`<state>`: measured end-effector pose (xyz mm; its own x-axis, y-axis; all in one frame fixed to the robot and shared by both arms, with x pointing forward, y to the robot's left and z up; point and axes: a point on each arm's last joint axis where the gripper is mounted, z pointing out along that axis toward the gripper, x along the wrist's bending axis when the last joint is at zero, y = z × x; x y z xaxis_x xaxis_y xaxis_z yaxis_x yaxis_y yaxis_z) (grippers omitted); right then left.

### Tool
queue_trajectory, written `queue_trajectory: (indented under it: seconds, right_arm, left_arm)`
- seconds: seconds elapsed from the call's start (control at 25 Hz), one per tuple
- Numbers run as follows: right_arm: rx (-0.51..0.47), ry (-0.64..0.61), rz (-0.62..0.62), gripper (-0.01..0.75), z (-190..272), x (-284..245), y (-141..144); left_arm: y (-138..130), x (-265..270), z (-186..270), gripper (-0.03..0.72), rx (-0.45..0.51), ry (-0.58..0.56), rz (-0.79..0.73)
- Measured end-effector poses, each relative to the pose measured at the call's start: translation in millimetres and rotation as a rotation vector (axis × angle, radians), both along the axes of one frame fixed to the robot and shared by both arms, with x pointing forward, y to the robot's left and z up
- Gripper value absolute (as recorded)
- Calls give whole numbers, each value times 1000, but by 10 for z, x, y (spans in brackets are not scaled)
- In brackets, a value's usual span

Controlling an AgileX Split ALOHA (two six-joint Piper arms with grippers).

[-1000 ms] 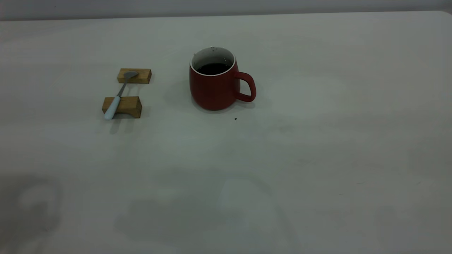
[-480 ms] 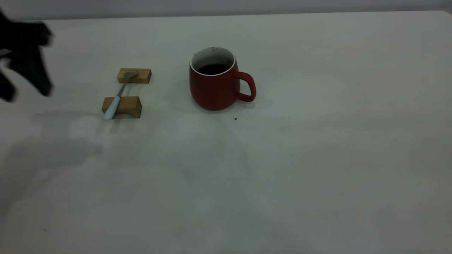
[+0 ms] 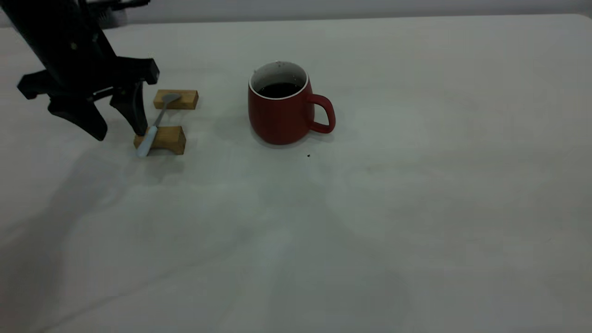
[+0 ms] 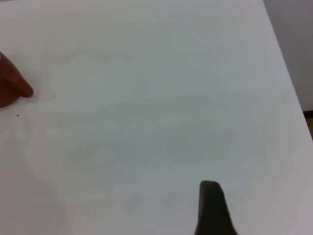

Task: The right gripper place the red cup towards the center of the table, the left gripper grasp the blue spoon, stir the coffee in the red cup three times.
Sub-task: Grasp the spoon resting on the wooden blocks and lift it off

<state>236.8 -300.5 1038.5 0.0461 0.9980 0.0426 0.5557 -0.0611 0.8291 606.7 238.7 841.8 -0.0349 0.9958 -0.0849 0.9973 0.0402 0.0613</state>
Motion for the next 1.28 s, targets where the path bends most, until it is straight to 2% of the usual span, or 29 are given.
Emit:
queue_trajectory:
  seconds: [0.96,1.08,1.28]
  right_arm:
    - [1,0,0,541,0,0,1]
    - [1,0,0,541,0,0,1]
    - [1,0,0,541,0,0,1]
  left_arm:
    - [-23,162,-554,572,7,36,10]
    - [-31,171,-582,536,6,47,16]
    - [-59,119,-678,387,6,95,28]
